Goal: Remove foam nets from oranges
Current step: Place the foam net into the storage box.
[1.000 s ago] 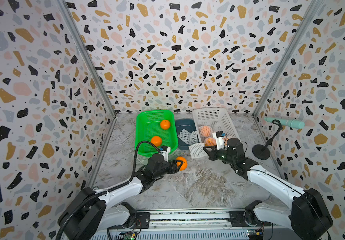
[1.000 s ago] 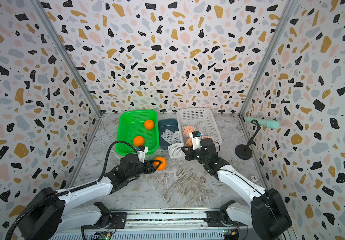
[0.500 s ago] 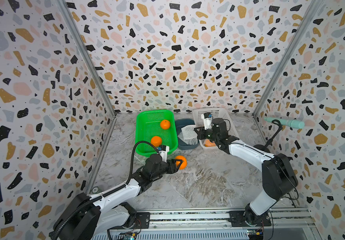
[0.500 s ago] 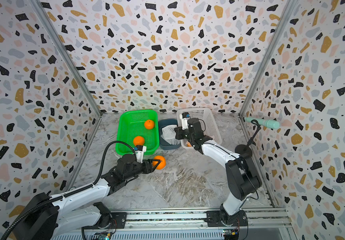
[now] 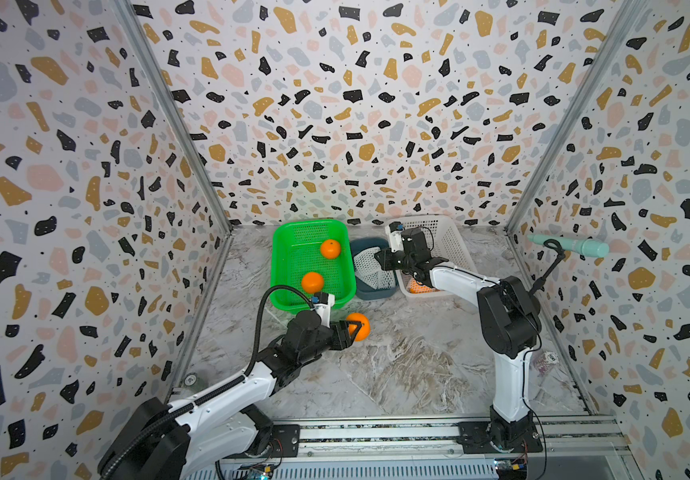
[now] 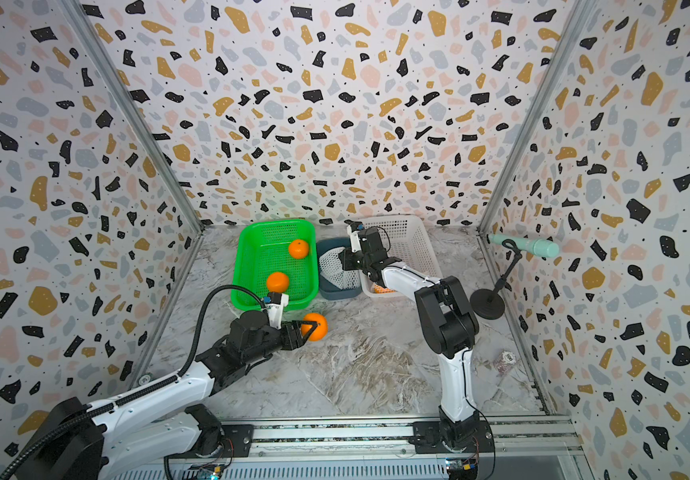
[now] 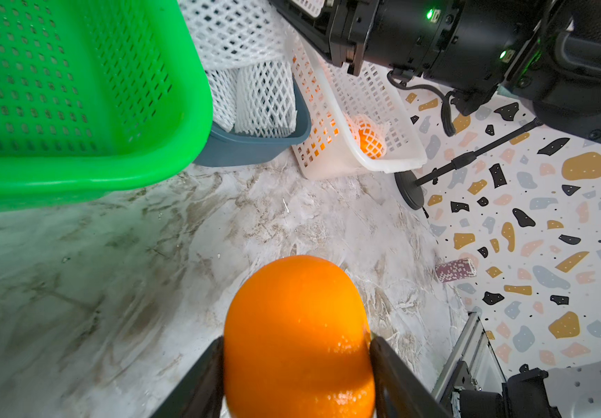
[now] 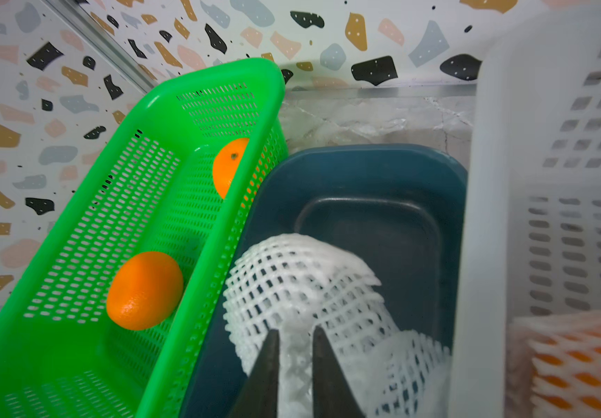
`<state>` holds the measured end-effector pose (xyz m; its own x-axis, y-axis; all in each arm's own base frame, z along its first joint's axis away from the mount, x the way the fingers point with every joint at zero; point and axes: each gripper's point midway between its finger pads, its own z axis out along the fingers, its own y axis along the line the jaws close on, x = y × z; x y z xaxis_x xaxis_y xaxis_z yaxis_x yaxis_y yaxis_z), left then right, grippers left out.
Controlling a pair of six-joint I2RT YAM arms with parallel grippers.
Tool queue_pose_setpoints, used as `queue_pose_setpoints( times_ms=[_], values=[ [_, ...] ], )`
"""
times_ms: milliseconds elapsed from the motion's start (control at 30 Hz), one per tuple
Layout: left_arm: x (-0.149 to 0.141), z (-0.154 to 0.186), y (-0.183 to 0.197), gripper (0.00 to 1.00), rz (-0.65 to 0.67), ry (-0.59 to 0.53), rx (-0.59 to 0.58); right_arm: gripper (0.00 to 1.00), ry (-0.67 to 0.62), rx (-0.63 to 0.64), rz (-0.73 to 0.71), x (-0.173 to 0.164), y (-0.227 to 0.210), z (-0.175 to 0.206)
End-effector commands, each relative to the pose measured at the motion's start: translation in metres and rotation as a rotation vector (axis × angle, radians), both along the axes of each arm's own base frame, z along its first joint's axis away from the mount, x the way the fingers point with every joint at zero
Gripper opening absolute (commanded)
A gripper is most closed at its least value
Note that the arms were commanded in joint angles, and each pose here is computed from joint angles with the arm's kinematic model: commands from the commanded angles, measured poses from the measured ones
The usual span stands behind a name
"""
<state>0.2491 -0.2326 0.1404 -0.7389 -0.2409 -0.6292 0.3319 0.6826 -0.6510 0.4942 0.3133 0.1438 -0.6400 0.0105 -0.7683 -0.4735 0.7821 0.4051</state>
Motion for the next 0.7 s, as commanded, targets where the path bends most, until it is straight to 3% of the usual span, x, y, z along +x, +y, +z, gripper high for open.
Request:
queue_pose_setpoints(
  times_ms=[0, 233, 500, 667],
  values=[
    [0.001, 0.0, 0.006, 0.62, 0.019, -0.019, 0.014, 0.3, -0.056, 0.02, 0.012, 0.002, 0.0, 0.034],
    [0.004, 0.005, 0.006, 0.63, 0.025, -0.028, 0.015, 0.49, -0.118, 0.026, 0.011, -0.007, -0.008, 0.065],
    [0.011, 0.016, 0.007, 0.63, 0.057, -0.049, 0.003, 0.55, -0.173, 0.019, -0.004, -0.028, -0.024, 0.096],
    [0.018, 0.021, 0.011, 0.64, 0.086, -0.044, 0.023, 0.56, -0.168, 0.022, 0.008, -0.057, -0.037, 0.096]
  ],
)
